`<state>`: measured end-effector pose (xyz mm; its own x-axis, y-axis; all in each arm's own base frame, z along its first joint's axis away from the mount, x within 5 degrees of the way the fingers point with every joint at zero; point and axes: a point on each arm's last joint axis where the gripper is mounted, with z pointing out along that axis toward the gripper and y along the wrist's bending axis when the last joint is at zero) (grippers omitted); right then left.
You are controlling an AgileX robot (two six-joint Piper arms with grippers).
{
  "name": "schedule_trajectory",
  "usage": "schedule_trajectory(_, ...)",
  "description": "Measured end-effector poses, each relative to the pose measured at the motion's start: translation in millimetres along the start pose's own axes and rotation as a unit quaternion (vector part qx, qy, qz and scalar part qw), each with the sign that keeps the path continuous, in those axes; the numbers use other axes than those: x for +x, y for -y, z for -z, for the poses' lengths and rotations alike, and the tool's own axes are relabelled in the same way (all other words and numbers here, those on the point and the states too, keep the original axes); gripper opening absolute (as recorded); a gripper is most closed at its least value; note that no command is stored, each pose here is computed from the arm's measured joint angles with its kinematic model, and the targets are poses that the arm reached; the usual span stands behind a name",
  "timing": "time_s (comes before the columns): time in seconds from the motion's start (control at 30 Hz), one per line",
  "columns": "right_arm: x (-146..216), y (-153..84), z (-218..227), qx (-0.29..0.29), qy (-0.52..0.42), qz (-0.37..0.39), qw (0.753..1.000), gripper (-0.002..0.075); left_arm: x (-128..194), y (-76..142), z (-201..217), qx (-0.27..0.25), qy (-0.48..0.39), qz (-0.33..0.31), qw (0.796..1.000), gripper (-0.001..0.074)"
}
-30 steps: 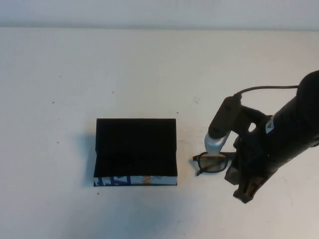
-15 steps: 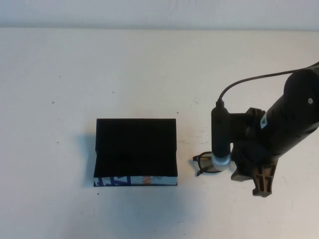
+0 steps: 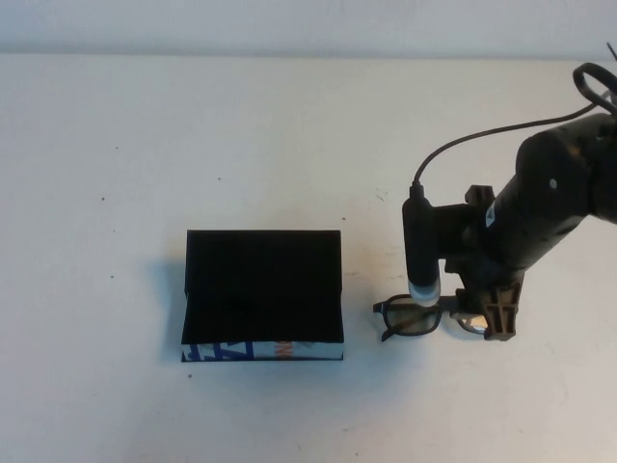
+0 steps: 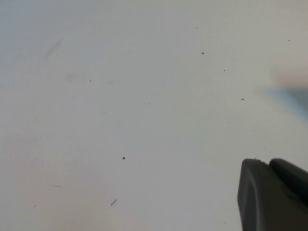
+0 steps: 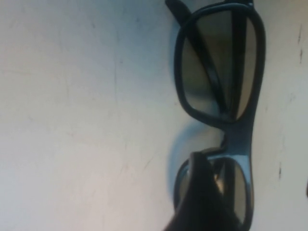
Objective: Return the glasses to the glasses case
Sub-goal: Pick up the glasses from the table
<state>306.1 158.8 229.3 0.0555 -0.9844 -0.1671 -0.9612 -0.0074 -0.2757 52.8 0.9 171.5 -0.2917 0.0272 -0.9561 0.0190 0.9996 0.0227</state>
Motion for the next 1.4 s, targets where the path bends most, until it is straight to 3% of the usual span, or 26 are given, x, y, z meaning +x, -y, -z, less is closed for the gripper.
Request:
schedule_trajectory(0.3, -1, 19, -24, -0.016, -0.011, 0.009, 1.0, 0.04, 0, 0, 0, 0.0, 0.0, 0.0, 1.0, -0.0001)
schedule_trajectory(1.4, 3, 16, -55, -0.066, -0.016, 0.013, 0.998, 0.0401, 0, 0, 0, 0.0, 0.0, 0.0, 1.0, -0.0001)
